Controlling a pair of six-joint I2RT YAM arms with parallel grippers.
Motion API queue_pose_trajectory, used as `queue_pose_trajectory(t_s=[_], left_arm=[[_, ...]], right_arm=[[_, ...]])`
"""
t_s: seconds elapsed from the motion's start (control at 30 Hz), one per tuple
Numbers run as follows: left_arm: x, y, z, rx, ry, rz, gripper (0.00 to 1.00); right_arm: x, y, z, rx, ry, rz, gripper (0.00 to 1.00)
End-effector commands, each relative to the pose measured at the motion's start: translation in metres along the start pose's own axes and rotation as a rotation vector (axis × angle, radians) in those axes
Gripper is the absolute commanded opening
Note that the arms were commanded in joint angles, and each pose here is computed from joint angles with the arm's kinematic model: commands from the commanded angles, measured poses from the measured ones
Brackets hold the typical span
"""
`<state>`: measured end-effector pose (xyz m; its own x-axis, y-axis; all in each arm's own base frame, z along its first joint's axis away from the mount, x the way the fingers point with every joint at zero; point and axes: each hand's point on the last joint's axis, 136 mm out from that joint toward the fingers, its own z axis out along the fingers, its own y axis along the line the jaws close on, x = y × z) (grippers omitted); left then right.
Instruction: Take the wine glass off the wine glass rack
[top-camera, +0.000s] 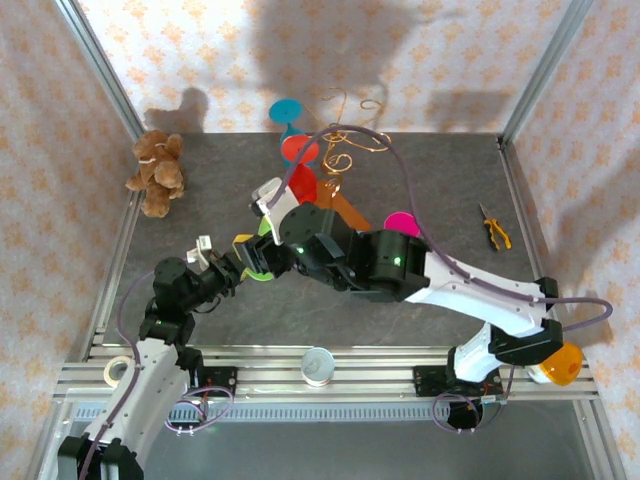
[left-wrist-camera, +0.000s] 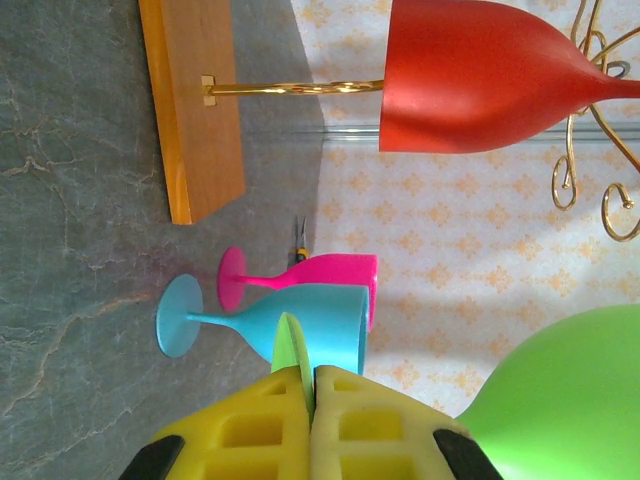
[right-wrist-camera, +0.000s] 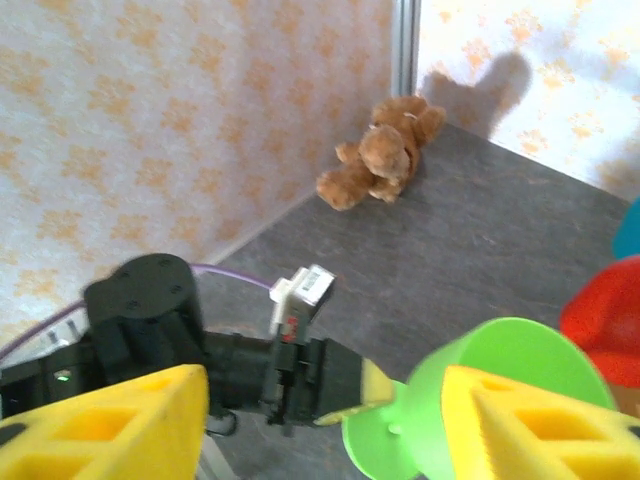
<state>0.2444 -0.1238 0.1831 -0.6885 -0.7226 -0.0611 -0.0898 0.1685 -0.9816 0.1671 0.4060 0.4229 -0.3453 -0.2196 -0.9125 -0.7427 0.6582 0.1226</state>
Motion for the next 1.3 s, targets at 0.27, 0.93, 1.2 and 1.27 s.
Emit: queue_pose_trajectory(t_s=[0.27, 0.93, 1.2, 1.27], left_arm=[[0.001, -0.014, -0.005, 0.105, -0.016, 0.093, 0.00], [-0.001, -0.015, -0.006, 0.100, -0.033, 0.081, 0.00], [-0.001, -0.015, -0.006, 0.088, -0.032, 0.075, 0.00], [-0.001, -0.017, -0.006, 0.088, -0.031, 0.073, 0.00]], right_arm=[[0.038, -0.042, 0.032, 0.053, 0.216, 0.056, 0.67], [0.074, -0.030, 0.071, -0.012, 0.352, 0.026, 0.35], [0.080, -0.029, 0.072, -0.019, 0.379, 0.015, 0.00], [0.081, -0.029, 0.071, -0.018, 0.382, 0.016, 0.00]])
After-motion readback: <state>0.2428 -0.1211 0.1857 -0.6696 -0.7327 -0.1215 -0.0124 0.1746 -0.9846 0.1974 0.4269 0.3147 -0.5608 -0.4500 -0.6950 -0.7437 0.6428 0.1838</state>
